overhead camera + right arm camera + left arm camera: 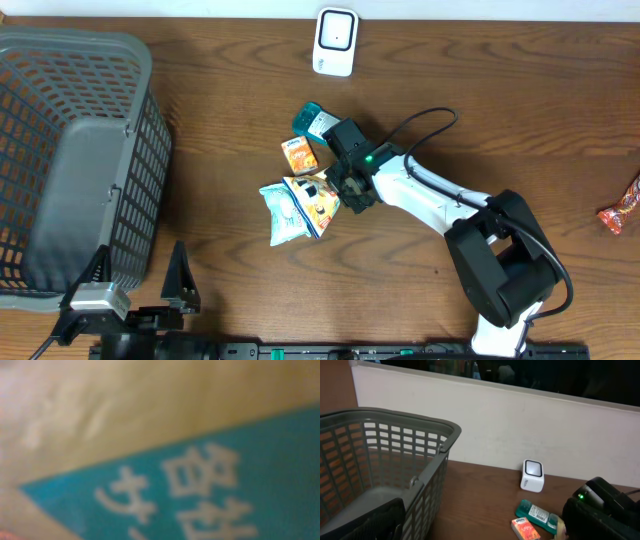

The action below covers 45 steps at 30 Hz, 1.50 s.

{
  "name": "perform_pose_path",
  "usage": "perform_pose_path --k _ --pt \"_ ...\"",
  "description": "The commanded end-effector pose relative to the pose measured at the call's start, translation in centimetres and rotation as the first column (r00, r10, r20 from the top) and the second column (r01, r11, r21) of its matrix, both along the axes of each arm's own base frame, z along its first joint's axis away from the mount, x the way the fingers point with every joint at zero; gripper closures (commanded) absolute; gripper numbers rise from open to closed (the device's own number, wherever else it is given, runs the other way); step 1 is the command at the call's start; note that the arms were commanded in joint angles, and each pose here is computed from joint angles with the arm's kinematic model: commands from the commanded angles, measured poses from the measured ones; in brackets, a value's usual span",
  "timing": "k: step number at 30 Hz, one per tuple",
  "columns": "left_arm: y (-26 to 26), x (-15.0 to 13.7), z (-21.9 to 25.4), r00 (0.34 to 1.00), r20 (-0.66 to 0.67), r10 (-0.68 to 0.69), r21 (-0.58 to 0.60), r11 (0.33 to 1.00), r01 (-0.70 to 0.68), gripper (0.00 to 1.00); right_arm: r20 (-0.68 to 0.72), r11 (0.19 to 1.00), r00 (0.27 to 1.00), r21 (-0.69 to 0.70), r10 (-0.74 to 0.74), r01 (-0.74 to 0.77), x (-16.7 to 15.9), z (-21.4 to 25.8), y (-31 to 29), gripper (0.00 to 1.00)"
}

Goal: Scan the item barcode
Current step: 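Close the right gripper on the yellow-and-white snack bag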

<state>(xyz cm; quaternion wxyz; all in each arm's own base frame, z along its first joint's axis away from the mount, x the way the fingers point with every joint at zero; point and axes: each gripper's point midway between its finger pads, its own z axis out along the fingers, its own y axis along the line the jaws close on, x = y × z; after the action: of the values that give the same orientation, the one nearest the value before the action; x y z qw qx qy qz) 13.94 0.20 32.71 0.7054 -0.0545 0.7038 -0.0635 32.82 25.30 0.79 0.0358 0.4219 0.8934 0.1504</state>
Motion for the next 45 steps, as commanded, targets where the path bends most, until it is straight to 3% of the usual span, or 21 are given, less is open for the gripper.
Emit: perform_pose_path --k 1,5,7,14,19,22,25,35,40,45 --pt "0.1 0.0 0.0 1.000 0.002 0.004 0.016 1.000 -0.004 0.02 -0.083 0.992 0.989 0.041 0.121 -0.118 -1.7 -1.7 0.1 0.62" --pt "0.1 0.1 0.0 1.000 0.002 0.004 0.016 1.000 -0.004 0.02 -0.041 0.963 0.968 0.119 0.247 -0.240 -1.2 -0.1 0.3 0.34" --pt "0.1 0.0 0.0 1.000 0.002 0.004 0.016 1.000 -0.004 0.02 0.002 0.954 0.963 0.129 0.271 -0.269 -0.8 1.3 0.2 0.29" --pt "0.1 0.0 0.0 1.000 0.002 0.004 0.016 1.000 -0.004 0.02 0.181 0.941 0.944 0.152 0.275 -0.303 -0.1 8.5 0.7 0.26" --pt "0.1 0.0 0.0 1.000 0.002 0.004 0.016 1.000 -0.004 0.02 0.273 0.950 0.921 0.065 0.277 -0.305 0.0 10.5 0.9 0.24" --pt "0.1 0.0 0.0 1.000 0.002 0.004 0.016 1.000 -0.004 0.02 0.250 0.943 0.920 0.057 0.303 -0.327 -0.7 9.5 1.7 0.27" --pt "0.1 0.0 0.0 1.000 0.002 0.004 0.016 1.000 -0.004 0.02 0.222 0.942 0.923 0.048 0.315 -0.332 -1.2 8.5 2.2 0.37" --pt "0.1 0.0 0.0 1.000 0.002 0.004 0.016 1.000 -0.004 0.02 0.144 0.963 0.953 -0.011 0.268 -0.269 -2.0 7.1 0.3 0.36" --pt "0.1 0.0 0.0 1.000 0.002 0.004 0.016 1.000 -0.004 0.02 0.128 0.965 0.957 -0.049 0.261 -0.257 -1.6 5.6 0.0 0.42" --pt "0.1 0.0 0.0 1.000 0.002 0.005 0.016 1.000 -0.005 0.02 0.129 0.965 0.957 -0.046 0.261 -0.257 -0.4 3.1 0.8 0.59"
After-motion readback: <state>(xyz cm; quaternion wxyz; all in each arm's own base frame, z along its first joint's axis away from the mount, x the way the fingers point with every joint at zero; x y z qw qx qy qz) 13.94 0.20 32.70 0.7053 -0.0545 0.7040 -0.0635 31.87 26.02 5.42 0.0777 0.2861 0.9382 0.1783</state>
